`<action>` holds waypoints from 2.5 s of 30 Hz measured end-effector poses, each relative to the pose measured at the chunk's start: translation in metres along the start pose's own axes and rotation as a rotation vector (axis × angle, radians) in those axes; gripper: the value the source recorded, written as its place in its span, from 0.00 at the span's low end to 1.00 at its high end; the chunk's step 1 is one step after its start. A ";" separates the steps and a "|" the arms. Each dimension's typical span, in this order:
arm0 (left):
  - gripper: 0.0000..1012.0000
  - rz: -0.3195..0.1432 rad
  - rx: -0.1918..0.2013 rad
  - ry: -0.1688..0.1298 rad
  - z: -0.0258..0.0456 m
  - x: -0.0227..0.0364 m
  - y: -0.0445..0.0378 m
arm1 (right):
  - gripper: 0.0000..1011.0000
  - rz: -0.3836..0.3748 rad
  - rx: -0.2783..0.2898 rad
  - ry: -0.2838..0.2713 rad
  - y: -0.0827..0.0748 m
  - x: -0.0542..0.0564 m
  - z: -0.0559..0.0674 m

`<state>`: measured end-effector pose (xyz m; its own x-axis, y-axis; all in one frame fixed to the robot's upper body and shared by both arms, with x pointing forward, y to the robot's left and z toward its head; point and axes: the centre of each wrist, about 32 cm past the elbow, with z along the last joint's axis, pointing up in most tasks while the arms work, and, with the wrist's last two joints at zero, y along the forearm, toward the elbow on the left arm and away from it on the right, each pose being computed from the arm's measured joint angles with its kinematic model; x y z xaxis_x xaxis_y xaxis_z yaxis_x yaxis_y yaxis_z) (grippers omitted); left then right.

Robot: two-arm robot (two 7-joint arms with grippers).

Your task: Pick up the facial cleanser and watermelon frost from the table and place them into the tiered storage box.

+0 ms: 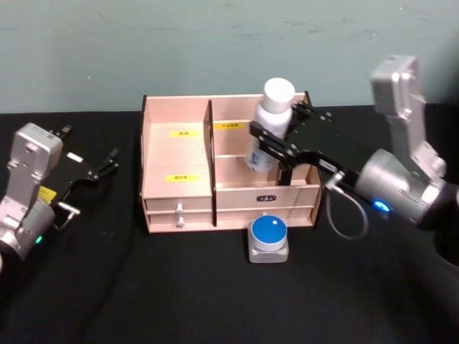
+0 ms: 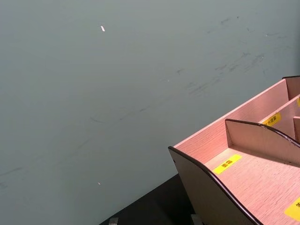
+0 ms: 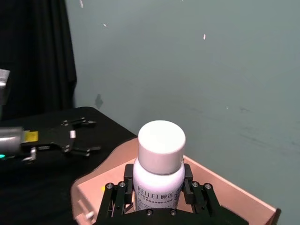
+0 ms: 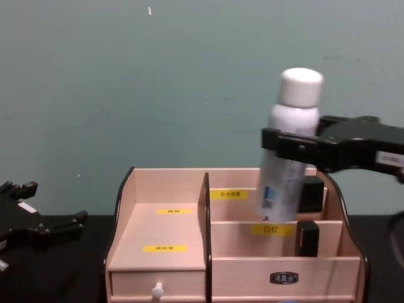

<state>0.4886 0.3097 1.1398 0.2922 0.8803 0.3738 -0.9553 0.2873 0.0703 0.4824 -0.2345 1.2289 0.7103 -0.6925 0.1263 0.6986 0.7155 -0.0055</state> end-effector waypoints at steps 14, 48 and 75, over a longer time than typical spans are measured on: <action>0.99 0.000 0.000 0.000 0.0000 0.0000 0.0000 | 0.59 -0.037 -0.034 -0.027 0.050 0.010 -0.008; 0.99 0.000 0.000 0.000 0.0000 0.0000 0.0000 | 0.59 -0.075 -0.094 0.005 0.082 0.022 -0.039; 0.99 0.000 0.000 0.000 0.0000 0.0000 0.0000 | 0.59 -0.063 -0.165 0.037 0.079 0.023 -0.048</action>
<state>0.4886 0.3097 1.1398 0.2922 0.8803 0.3737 -0.9553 0.2873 0.0703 0.5581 -0.1981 1.1836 0.6655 -0.7403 0.0952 0.7442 0.6482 -0.1614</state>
